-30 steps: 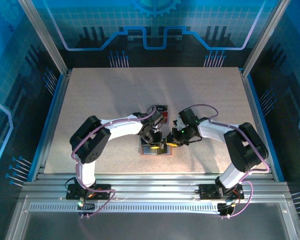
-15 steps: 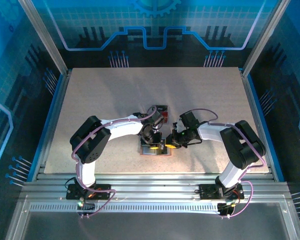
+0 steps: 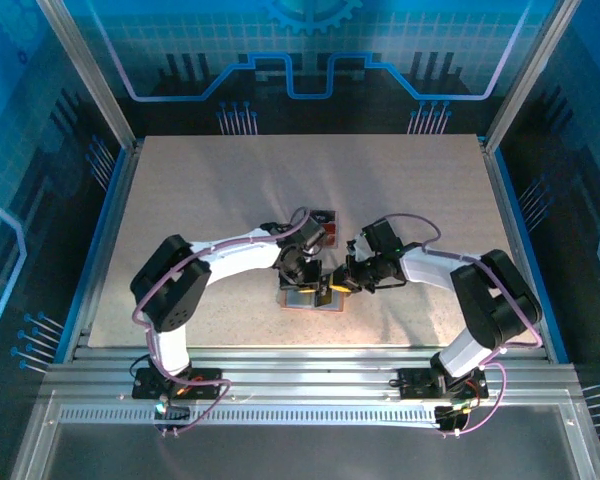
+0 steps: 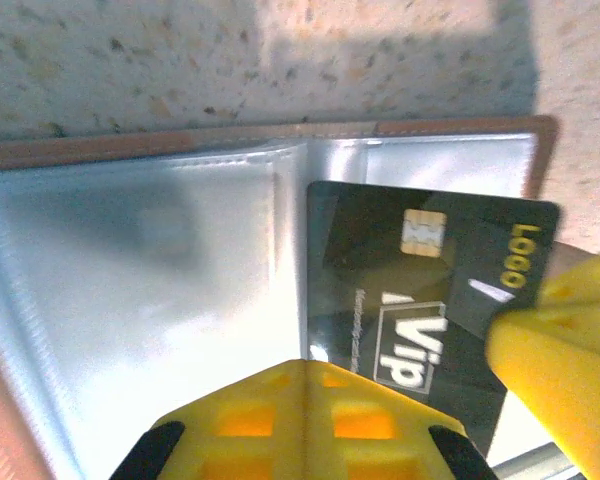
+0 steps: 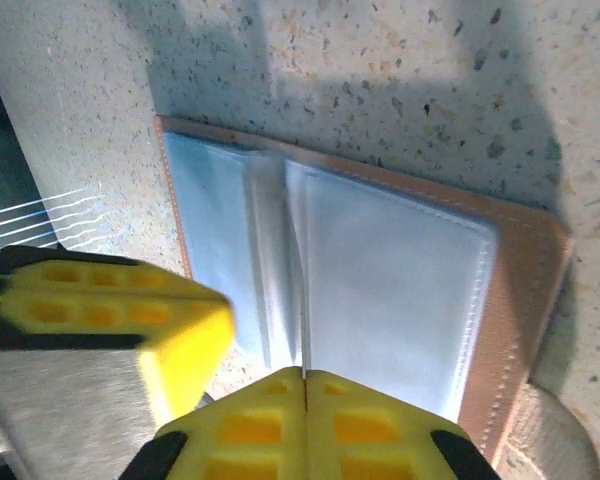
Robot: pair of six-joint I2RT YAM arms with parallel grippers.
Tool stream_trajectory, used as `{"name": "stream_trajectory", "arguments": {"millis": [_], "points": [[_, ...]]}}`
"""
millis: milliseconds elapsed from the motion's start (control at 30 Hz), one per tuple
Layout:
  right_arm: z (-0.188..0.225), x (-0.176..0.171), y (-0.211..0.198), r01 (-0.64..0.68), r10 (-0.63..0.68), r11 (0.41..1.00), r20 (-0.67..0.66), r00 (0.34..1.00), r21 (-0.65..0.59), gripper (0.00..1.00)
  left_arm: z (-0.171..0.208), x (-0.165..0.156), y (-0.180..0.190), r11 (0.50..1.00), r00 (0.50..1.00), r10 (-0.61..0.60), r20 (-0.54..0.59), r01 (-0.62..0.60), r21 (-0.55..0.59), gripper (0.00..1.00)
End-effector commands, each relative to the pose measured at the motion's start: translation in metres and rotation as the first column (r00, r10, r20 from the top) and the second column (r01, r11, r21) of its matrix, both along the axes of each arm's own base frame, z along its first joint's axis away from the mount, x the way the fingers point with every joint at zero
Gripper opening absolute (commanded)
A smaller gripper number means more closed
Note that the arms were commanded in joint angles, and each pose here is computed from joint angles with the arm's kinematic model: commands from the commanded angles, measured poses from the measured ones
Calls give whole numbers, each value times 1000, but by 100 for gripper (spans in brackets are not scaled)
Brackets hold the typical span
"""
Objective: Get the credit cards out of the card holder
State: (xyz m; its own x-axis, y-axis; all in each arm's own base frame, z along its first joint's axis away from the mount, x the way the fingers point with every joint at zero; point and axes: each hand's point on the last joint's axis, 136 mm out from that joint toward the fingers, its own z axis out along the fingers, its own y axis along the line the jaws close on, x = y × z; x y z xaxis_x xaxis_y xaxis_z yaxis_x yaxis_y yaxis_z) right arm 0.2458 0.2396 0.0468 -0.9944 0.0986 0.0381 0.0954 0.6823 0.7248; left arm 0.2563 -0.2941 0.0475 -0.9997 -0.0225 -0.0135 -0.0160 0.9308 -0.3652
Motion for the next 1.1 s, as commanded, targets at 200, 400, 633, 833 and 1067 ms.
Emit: {"name": "stream_trajectory", "arguments": {"millis": [200,400,633,833,1067], "points": [[39,17,-3,-14,17,1000,100,995,-26,2,33,17,48,990,988,132,75,-128,-51,2],[62,34,-3,-83,102,991,192,976,-102,0,21,14,70,984,984,172,49,-169,-62,3],[81,61,-12,-279,423,879,365,829,-386,0,13,9,85,977,979,201,34,-197,-77,3],[104,83,-3,-442,749,656,454,483,-612,0,6,5,92,974,977,212,22,-209,-88,3],[127,117,1,-468,902,431,383,200,-772,0,2,3,93,972,976,216,13,-214,-96,3]]}}
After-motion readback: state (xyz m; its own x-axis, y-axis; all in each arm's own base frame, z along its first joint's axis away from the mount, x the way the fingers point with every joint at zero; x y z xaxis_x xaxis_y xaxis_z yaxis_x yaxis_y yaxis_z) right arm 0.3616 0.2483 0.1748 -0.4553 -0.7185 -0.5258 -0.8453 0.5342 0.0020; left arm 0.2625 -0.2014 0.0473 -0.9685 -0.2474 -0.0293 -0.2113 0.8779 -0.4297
